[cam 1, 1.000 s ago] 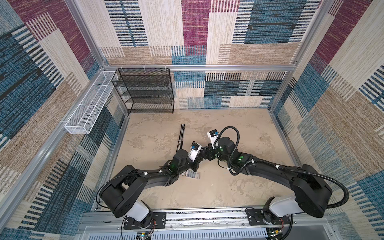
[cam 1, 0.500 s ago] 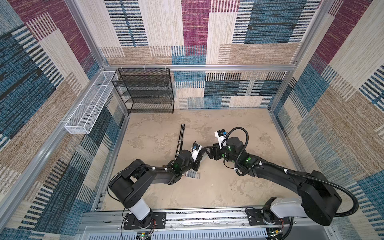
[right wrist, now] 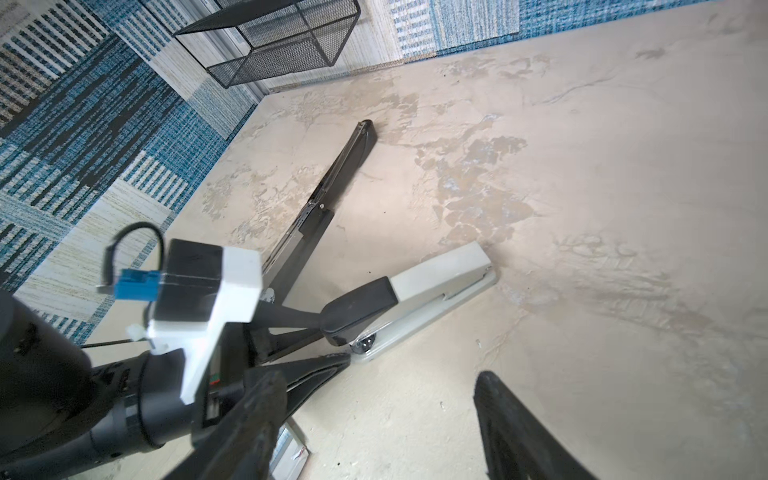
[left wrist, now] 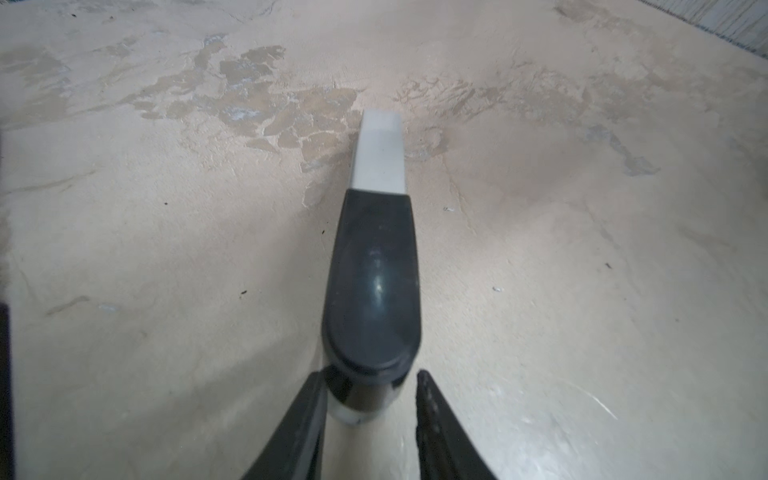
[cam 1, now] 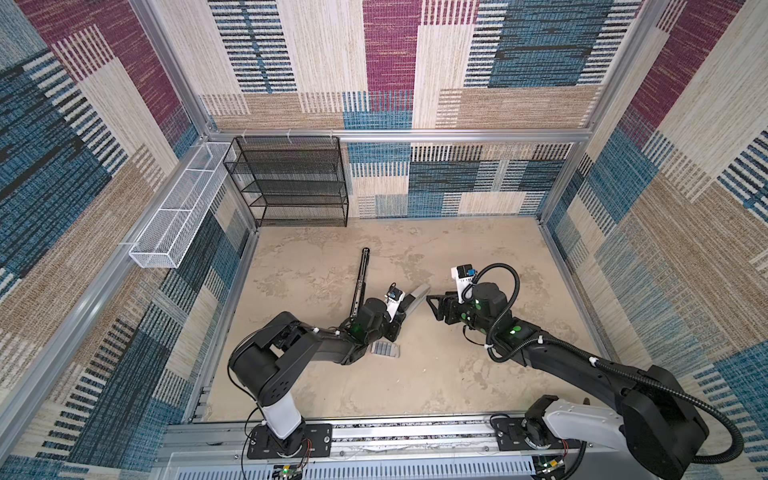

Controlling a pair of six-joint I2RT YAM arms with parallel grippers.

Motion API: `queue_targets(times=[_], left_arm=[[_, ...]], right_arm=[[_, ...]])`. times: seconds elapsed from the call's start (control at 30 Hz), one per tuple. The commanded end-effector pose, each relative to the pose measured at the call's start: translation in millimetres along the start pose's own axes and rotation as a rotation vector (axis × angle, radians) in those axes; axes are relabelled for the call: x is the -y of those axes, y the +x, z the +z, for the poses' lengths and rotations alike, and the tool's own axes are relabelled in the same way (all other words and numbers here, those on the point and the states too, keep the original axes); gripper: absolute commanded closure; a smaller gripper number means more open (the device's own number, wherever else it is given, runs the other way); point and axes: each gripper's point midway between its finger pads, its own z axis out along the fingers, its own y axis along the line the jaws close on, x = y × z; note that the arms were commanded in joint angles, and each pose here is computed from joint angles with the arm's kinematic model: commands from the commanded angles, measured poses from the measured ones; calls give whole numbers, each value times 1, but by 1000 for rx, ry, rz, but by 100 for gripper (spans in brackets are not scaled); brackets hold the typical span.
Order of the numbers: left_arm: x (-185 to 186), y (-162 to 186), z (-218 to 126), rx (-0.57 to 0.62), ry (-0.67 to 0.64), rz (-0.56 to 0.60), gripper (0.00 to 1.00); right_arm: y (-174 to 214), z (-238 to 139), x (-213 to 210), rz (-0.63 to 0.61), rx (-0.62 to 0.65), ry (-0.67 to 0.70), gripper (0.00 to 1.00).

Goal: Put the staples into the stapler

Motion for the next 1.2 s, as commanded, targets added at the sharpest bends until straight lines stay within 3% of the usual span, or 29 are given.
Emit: queue_targets(times=[0.0, 0.17, 0.37, 0.53, 0.83, 1.03, 1.17], left_arm=[[-1, -1, -13, -31, -8, -38, 58], [0, -25, -30, -75, -14, -29, 50], [-2, -40, -26, -327, 7, -32, 45], [6, -40, -16, -421, 63, -6, 45], [-1, -24, 3, -561, 41, 36, 45], [2, -13, 14, -628, 64, 29, 55], [4, -7, 17, -648, 75, 22, 77]], right_arm=[[-2, -2, 1, 2, 3, -2, 24], [-3, -4, 0, -1, -4, -15, 24], [11, -9, -8, -4, -54, -76, 23], [24, -13, -4, 10, -86, -73, 24], [36, -18, 3, 20, -93, -57, 24], [35, -18, 5, 19, -91, -45, 24], [37, -17, 8, 20, -93, -33, 25]])
